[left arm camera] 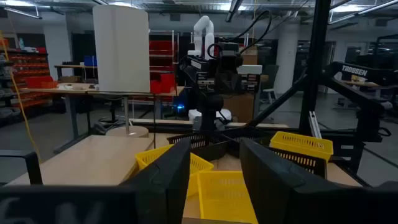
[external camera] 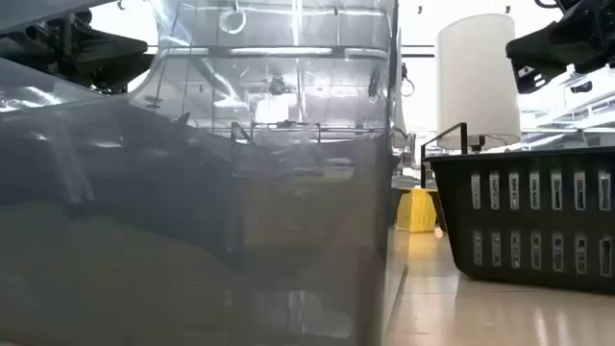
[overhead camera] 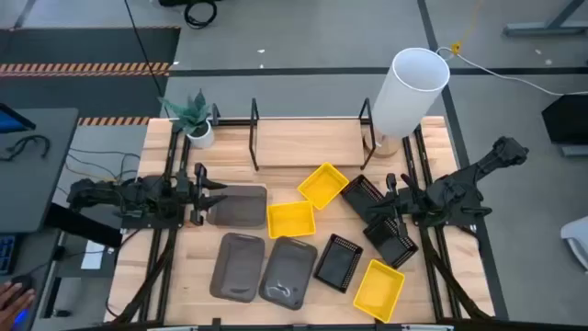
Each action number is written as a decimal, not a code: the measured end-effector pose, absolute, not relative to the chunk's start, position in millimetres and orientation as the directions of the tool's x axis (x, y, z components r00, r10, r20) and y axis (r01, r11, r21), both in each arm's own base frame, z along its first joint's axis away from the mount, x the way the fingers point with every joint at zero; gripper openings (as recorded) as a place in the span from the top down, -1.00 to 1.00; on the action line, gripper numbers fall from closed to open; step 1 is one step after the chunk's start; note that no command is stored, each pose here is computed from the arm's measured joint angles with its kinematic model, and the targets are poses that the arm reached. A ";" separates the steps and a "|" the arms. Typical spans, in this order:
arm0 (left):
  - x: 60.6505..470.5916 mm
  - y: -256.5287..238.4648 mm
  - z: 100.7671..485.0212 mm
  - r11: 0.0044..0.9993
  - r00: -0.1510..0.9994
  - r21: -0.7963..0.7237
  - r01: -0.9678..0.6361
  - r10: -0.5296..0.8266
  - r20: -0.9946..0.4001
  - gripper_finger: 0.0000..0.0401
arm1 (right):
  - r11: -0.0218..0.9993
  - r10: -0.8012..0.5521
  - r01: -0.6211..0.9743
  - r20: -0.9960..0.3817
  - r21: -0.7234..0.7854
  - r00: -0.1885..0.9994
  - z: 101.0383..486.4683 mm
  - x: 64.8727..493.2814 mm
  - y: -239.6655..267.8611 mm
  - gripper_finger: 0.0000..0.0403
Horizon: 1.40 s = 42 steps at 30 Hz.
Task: Stack baskets on shelf by color
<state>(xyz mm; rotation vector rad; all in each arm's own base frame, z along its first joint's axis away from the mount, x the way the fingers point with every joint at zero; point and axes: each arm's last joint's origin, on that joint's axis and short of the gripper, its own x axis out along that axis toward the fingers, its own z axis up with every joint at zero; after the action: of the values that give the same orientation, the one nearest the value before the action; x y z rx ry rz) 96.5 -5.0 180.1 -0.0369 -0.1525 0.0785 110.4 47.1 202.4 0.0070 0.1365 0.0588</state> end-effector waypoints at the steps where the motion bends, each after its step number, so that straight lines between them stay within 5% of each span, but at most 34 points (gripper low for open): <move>1: 96.5 -5.0 180.0 0.996 0.985 -0.043 -0.075 0.081 0.150 0.27 | 0.998 0.059 -0.058 -0.136 0.011 0.989 202.4 110.4 47.1 0.89; 42: 96.5 -5.0 180.1 0.996 0.985 -0.043 -0.075 0.081 0.150 0.25 | 0.998 0.059 -0.058 -0.136 0.011 0.989 202.4 110.4 47.1 0.89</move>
<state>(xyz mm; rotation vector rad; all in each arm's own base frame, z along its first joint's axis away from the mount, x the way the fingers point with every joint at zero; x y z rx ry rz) 96.5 -5.0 180.1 -0.0369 -0.1524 0.0782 110.4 47.1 202.4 0.0070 0.1365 0.0585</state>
